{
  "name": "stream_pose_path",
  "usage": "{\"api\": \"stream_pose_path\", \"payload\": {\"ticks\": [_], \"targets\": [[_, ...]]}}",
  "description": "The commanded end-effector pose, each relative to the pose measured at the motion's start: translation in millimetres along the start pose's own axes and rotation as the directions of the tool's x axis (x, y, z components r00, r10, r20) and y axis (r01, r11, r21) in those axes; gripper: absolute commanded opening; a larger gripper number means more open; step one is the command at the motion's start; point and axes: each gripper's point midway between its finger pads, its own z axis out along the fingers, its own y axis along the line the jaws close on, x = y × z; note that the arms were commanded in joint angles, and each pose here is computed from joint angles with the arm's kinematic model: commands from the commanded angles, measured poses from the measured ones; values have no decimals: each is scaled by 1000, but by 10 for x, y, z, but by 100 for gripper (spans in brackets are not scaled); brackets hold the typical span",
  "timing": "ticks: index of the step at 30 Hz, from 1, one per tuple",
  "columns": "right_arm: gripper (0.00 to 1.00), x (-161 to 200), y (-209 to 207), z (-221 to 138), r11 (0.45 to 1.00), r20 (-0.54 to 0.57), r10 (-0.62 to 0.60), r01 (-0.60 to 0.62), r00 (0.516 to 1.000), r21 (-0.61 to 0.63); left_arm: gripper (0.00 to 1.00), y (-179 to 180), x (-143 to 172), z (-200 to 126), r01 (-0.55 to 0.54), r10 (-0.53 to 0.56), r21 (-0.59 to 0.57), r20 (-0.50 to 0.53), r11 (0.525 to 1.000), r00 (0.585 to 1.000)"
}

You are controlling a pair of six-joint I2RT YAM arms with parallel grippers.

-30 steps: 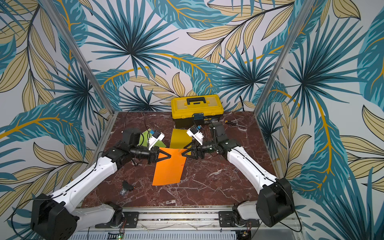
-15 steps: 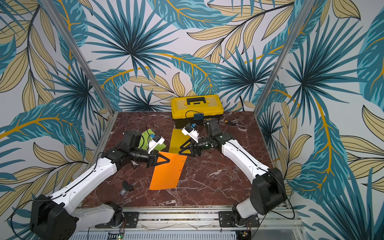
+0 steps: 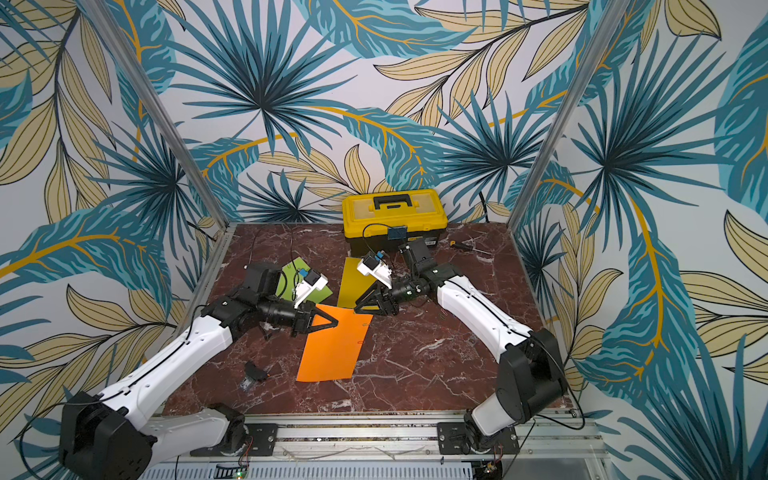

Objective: Unclip the paperclips from the documents
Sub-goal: Remove the paper clip from the document.

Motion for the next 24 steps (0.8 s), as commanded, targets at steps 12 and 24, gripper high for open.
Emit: {"api": "stream_pose_path", "payload": {"ticks": [12, 24], "targets": [[17, 5, 113, 5, 999, 8, -3, 3, 1000, -54, 0, -44, -16, -36, -19, 19, 16, 7, 1000, 1000], [0, 2, 143, -3, 998, 12, -1, 2, 1000, -62, 0, -28, -7, -22, -13, 13, 17, 2, 1000, 1000]]}}
